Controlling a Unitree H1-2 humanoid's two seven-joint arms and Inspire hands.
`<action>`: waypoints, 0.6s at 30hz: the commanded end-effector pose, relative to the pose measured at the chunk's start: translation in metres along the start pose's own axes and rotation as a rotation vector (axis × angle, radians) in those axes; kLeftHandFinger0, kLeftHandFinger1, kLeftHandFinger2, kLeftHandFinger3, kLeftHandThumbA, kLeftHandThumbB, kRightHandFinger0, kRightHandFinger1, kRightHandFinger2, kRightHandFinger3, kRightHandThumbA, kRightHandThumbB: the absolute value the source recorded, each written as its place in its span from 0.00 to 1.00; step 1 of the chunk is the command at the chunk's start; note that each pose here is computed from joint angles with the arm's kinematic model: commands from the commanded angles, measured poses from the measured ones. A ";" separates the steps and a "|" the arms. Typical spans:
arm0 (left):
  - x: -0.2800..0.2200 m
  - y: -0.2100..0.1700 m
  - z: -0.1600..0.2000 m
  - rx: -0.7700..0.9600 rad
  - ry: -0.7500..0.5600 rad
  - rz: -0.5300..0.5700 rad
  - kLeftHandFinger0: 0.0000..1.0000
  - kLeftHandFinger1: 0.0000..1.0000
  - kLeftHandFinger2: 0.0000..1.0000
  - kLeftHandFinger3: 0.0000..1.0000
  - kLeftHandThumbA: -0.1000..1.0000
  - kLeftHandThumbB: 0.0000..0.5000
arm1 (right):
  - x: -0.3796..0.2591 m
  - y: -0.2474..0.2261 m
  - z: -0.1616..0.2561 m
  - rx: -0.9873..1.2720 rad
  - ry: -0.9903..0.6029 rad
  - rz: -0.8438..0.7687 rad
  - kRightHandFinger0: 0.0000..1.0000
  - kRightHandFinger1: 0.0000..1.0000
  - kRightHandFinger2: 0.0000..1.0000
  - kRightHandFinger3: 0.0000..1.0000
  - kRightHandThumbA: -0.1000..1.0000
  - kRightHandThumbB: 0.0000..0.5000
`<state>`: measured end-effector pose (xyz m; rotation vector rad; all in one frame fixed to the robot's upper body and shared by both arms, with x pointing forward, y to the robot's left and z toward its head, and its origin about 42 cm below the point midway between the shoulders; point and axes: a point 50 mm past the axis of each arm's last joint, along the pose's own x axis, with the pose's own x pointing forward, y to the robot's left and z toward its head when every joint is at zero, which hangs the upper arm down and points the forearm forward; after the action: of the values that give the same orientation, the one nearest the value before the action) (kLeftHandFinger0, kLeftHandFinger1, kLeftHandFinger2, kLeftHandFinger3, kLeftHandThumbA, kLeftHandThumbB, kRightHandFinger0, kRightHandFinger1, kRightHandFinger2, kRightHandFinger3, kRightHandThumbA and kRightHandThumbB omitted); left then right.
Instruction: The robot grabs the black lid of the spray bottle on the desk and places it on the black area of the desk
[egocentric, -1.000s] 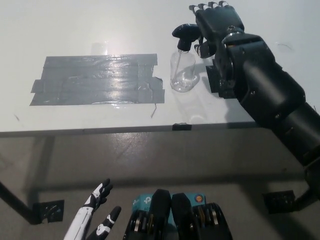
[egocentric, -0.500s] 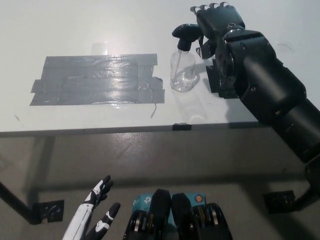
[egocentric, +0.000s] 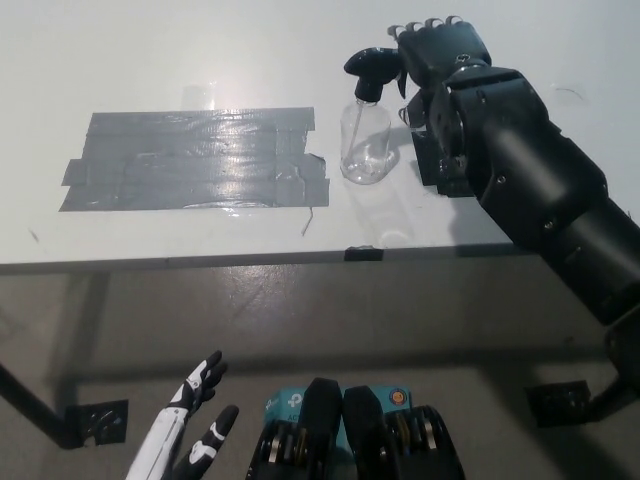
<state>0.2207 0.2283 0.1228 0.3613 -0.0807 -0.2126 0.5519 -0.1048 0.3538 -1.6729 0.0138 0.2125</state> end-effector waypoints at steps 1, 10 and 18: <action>-0.003 0.001 0.009 -0.011 -0.036 -0.009 1.00 1.00 1.00 1.00 0.90 0.08 | -0.001 -0.045 0.009 -0.018 0.014 -0.145 1.00 1.00 1.00 1.00 0.74 1.00; -0.002 0.001 0.011 -0.010 -0.040 -0.006 1.00 1.00 1.00 1.00 0.90 0.07 | 0.004 -0.042 0.012 -0.011 0.001 -0.219 1.00 1.00 1.00 1.00 0.80 1.00; -0.001 0.002 0.011 0.002 -0.043 -0.004 1.00 1.00 1.00 1.00 0.90 0.06 | 0.003 -0.044 0.017 0.000 -0.025 -0.287 1.00 1.00 1.00 1.00 0.81 1.00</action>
<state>0.2205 0.2275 0.1246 0.3600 -0.0856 -0.2141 0.5569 -0.0986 0.3449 -1.6747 -0.0671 0.1241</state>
